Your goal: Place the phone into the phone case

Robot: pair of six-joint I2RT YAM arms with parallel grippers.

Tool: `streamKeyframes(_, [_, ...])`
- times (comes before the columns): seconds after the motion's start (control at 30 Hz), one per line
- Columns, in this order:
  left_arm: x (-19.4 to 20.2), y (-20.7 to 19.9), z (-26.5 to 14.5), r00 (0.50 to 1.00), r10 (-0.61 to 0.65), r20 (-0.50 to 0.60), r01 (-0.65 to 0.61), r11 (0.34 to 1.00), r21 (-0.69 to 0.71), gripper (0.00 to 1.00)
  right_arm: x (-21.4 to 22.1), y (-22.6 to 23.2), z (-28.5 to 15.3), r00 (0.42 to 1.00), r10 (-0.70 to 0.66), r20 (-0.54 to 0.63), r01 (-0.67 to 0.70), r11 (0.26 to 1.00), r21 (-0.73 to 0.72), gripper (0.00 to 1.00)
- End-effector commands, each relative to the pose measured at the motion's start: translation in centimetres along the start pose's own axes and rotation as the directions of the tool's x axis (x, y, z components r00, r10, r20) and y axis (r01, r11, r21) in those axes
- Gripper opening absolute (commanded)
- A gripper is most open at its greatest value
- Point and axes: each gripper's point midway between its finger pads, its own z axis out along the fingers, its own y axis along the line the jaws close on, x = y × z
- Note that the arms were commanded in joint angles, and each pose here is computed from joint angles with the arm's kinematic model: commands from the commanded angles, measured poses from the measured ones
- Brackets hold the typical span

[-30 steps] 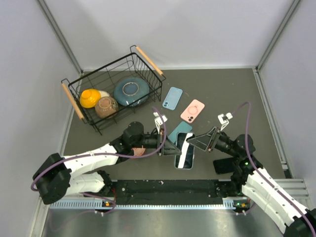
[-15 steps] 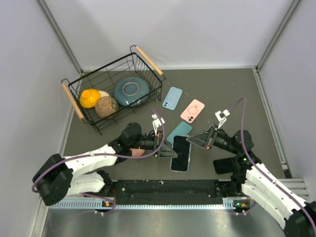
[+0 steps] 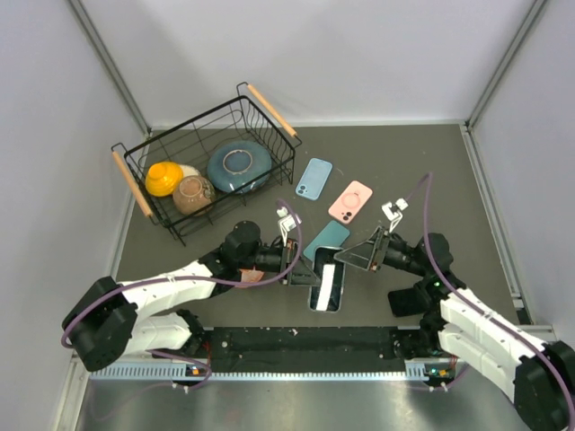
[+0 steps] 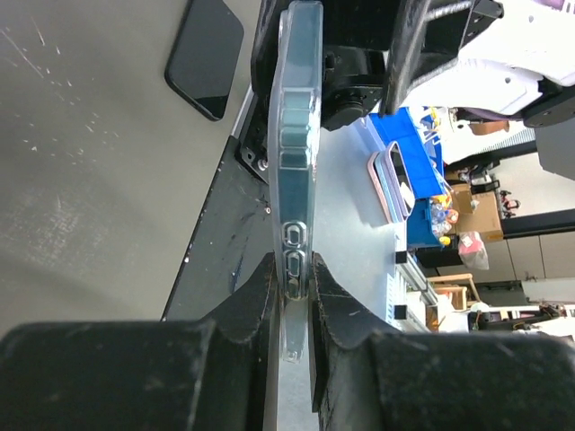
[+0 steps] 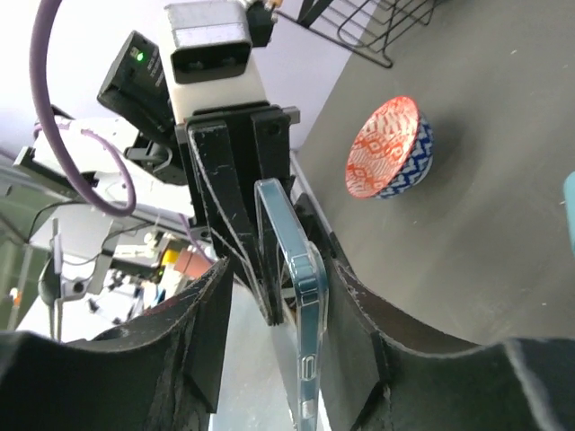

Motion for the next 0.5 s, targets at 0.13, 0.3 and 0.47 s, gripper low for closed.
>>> streamKeyframes(0.13, [-4.1, -2.8, -0.3, 0.988, 0.026, 0.153, -0.038, 0.996, 0.08, 0.0, 3.6, 0.8, -0.8, 0.996, 0.007, -0.092, -0.02, 0.991, -0.136, 0.48])
streamKeyframes(0.3, [-4.2, -1.9, -0.1, 0.987, 0.013, 0.159, -0.02, 0.999, 0.04, 0.0, 3.8, -0.1, -1.2, 0.998, 0.0, -0.059, -0.006, 0.995, -0.103, 0.1])
streamKeyframes(0.47, [-3.9, -1.1, -0.1, 0.988, 0.009, 0.151, -0.011, 1.0, 0.014, 0.0, 3.2, -0.1, -1.3, 0.999, -0.038, -0.026, 0.036, 0.997, -0.068, 0.0])
